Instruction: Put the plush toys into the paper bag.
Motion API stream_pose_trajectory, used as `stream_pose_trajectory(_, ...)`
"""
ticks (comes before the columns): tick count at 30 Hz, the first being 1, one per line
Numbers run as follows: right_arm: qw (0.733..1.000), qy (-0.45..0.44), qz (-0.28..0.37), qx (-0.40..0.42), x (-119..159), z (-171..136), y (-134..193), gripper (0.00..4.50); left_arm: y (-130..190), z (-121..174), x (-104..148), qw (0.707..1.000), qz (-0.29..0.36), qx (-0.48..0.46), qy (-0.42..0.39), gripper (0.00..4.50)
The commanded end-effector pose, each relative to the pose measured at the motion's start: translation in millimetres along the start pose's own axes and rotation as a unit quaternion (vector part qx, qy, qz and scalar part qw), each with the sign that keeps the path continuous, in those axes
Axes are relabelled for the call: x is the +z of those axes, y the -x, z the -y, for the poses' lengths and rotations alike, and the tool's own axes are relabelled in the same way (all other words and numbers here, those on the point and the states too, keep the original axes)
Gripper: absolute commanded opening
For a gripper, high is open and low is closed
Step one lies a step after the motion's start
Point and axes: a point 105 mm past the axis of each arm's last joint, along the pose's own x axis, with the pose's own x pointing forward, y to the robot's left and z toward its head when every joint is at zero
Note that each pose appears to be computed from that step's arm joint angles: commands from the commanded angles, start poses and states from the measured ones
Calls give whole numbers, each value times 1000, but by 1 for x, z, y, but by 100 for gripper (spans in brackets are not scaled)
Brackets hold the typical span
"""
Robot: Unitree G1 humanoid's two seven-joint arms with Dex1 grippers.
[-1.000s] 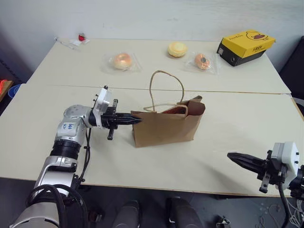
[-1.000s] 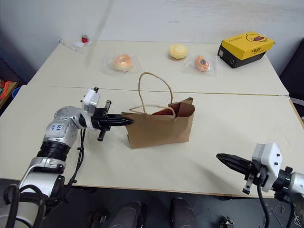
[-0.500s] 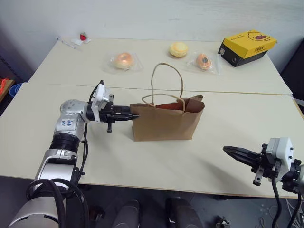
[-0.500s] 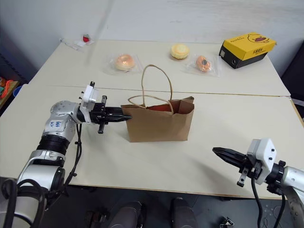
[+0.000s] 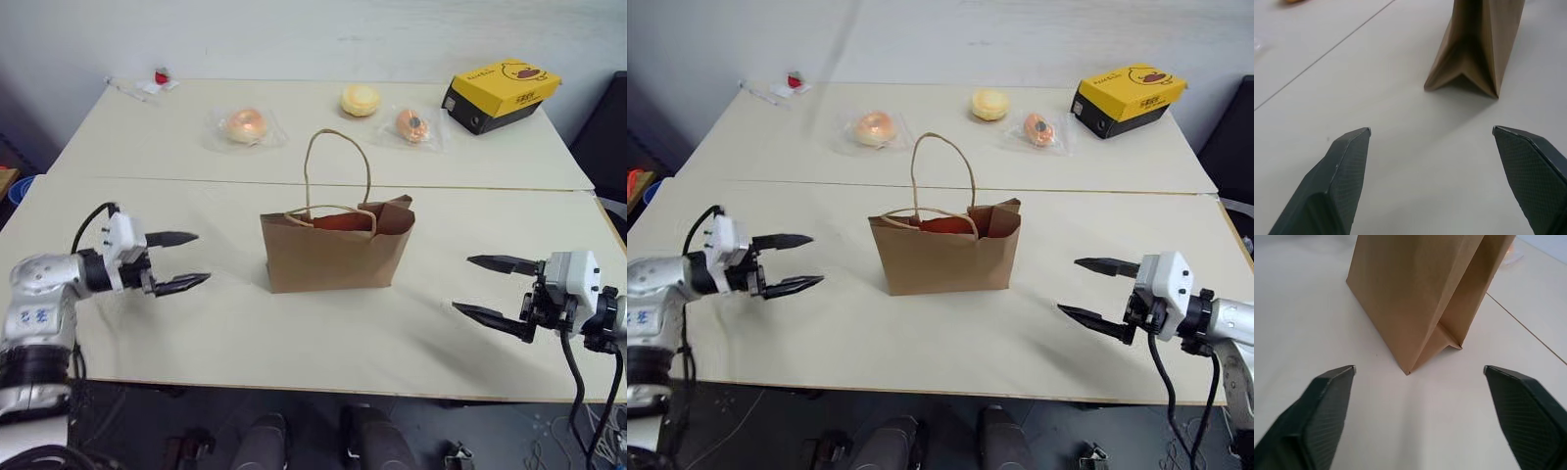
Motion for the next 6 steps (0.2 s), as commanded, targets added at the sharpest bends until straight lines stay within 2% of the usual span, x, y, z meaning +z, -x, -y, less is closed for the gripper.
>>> stream_pose_trajectory(1, 999, 36, -11, -13, 6, 21, 3, 447, 19, 3, 12, 998, 10, 59, -15, 419)
stream_pose_trajectory(6, 999, 37, -18, 10, 4, 28, -3, 447, 27, 16, 13, 997, 10, 78, -3, 419)
